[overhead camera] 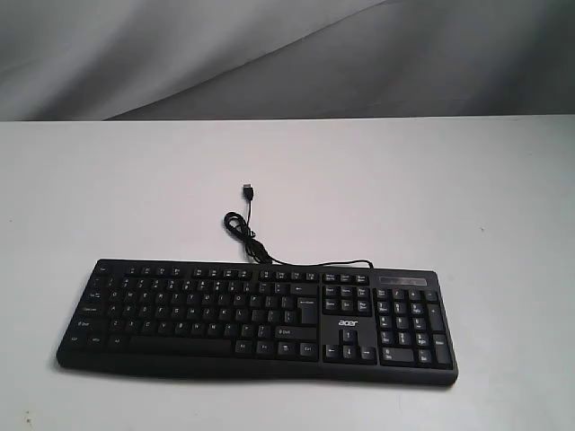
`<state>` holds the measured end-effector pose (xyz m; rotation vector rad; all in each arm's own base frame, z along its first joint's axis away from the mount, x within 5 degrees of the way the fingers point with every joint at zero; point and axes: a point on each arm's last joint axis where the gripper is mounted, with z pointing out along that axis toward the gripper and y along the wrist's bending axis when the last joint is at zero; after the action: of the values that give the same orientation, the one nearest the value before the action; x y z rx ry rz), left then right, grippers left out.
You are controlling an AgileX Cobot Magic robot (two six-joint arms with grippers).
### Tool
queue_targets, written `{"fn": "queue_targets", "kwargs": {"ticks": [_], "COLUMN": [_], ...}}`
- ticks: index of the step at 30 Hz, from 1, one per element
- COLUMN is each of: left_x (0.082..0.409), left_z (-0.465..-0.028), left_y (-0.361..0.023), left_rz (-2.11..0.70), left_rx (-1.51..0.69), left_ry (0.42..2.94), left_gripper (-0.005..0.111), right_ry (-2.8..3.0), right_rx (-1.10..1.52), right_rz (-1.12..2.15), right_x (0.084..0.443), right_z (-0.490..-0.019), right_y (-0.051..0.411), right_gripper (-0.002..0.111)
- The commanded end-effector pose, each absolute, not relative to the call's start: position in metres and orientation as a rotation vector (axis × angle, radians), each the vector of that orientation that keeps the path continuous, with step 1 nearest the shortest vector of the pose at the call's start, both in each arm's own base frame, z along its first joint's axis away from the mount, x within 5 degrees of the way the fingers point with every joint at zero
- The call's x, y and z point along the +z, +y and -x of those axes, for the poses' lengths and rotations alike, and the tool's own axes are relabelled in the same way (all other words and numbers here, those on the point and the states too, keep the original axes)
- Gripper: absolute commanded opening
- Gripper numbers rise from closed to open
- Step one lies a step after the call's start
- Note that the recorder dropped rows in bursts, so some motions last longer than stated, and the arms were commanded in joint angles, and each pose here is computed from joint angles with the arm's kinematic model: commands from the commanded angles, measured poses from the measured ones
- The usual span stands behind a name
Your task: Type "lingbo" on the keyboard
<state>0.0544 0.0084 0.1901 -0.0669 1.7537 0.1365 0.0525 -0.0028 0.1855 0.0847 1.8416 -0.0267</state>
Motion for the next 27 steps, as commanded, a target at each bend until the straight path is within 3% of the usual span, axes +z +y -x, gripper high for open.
{"fn": "queue_targets", "kwargs": {"ticks": [1, 11, 20, 27], "left_x": [0.189, 0.189, 0.189, 0.189], "left_z": [-0.054, -0.054, -0.054, -0.054], "left_y": [0.008, 0.008, 0.008, 0.008], "left_rz": [0.071, 0.071, 0.071, 0.071], "left_rx": [0.132, 0.132, 0.132, 0.132], "left_ry": [1.748, 1.748, 1.748, 1.748], "left_gripper": [0.001, 0.001, 0.001, 0.001], "right_ry": [1.849, 1.338, 1.221, 0.9], "right_rx": [-0.021, -0.075, -0.066, 0.263], "right_rz": [-0.087, -0.05, -0.056, -0.188], "right_x": [0.182, 0.228, 0.238, 0.272], "right_z": [-0.053, -0.054, -0.051, -0.035], "right_y": [-0.003, -0.004, -0.004, -0.002], "right_gripper": [0.0, 0.0, 0.0, 0.0]}}
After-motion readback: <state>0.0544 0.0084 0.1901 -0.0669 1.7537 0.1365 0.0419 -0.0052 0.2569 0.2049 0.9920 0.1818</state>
